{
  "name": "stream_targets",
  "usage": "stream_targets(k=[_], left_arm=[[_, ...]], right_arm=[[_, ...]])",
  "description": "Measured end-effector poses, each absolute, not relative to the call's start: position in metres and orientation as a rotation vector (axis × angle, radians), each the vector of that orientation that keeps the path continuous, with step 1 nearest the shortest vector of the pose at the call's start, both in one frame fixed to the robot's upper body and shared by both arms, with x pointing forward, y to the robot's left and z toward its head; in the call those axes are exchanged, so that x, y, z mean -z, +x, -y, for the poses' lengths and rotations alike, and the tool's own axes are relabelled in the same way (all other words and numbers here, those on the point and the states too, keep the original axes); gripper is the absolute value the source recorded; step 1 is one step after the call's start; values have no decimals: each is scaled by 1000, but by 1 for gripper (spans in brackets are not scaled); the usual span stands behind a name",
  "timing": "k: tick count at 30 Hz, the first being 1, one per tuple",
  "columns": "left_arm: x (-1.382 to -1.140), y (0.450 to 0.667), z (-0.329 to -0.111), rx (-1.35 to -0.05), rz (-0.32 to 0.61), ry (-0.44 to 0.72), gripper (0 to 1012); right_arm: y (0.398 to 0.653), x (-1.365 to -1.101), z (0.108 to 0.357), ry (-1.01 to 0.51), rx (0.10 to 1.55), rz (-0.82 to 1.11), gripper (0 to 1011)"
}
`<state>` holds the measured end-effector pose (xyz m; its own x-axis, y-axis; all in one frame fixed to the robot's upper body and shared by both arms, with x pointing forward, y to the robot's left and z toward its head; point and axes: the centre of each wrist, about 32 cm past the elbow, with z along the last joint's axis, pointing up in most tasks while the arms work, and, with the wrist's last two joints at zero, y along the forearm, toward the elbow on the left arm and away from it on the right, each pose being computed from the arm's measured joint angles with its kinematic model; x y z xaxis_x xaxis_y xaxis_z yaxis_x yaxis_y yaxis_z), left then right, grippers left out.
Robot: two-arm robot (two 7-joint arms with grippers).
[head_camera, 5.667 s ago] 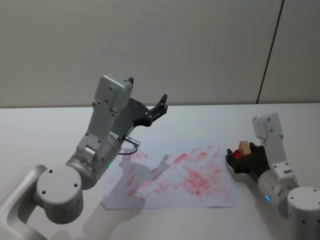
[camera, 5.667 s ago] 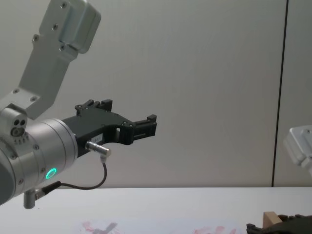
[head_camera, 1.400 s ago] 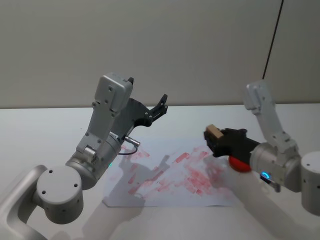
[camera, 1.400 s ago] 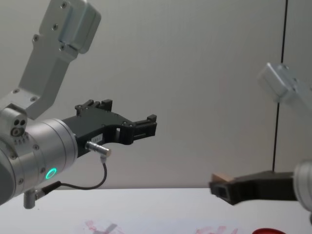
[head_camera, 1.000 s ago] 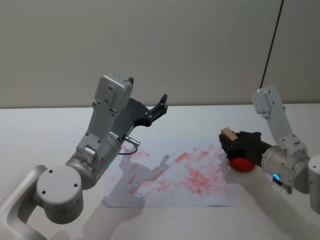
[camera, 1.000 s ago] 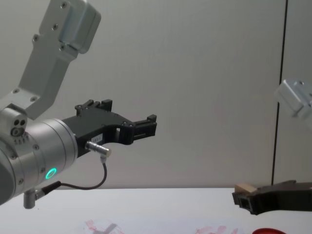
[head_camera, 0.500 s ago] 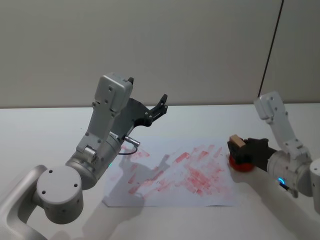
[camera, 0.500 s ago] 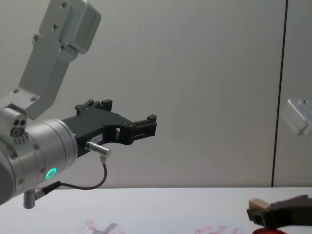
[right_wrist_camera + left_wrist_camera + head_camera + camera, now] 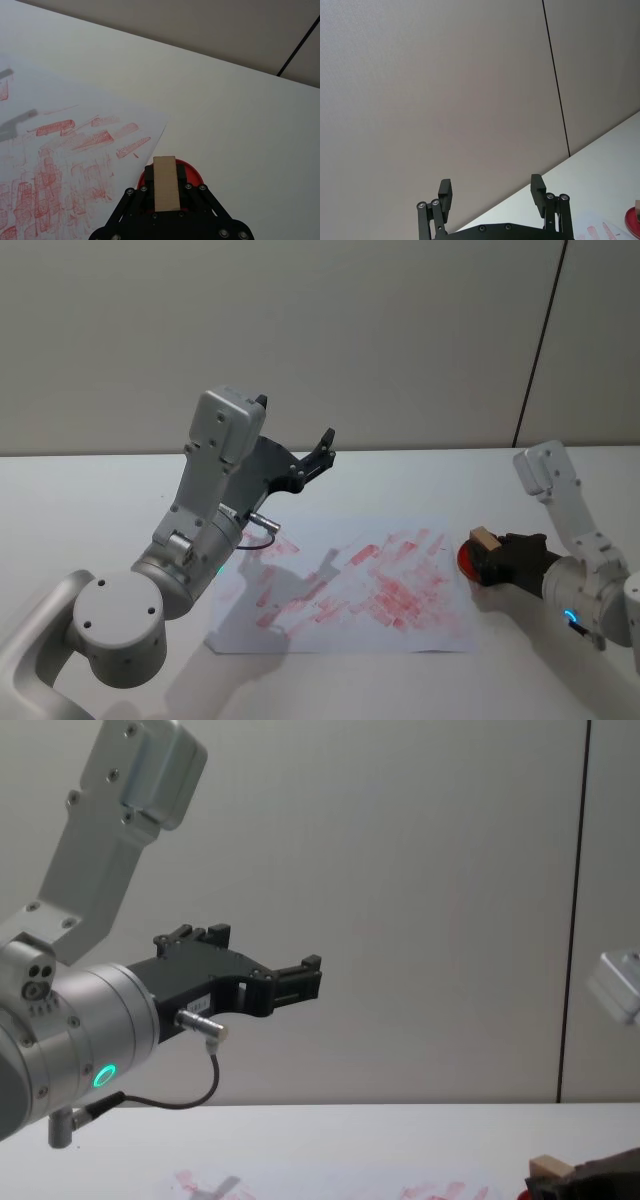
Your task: Use the one hand to pick up the stamp and affix it onto the A4 paper.
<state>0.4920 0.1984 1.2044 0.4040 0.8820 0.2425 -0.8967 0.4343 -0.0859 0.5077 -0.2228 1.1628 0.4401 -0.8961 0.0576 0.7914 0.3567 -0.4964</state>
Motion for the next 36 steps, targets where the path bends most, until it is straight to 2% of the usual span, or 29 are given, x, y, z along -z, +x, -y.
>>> stream_targets(k=[4,8,9,11,12,14,15,26,27,31,36], left_arm=[[-1204,492,-198,-1124,268,61,1001],[-1204,492,-198,-1124,268,61,1001],[-1204,492,-198,-1124,268,61,1001],[-1204,492,-198,-1124,268,61,1001],[-1204,492,-198,-1124,268,61,1001],[-1204,492,-198,-1124,268,61,1001],[-1204,492,-198,-1124,268,61,1001],[-1204,492,-198,-1124,268,61,1001],[-1204,492,-198,-1124,268,61,1001],[-1204,492,-198,-1124,268,61,1001],[-1204,492,-198,-1124,268,61,1001]], right_arm=[[507,-1162,224,-504,1106,-243,220],[507,-1161,224,-507,1107,-244,275],[506,-1161,224,-508,1108,-245,332],[506,-1161,224,-509,1108,-245,373],[506,-1161,224,-510,1109,-246,435],[506,-1160,224,-510,1109,-246,477],[506,-1160,225,-511,1109,-247,538],[506,-1160,225,-515,1110,-247,842],[506,-1160,225,-515,1111,-247,901],[506,-1160,225,-512,1110,-244,994],[505,-1161,225,-489,1111,-227,1003]])
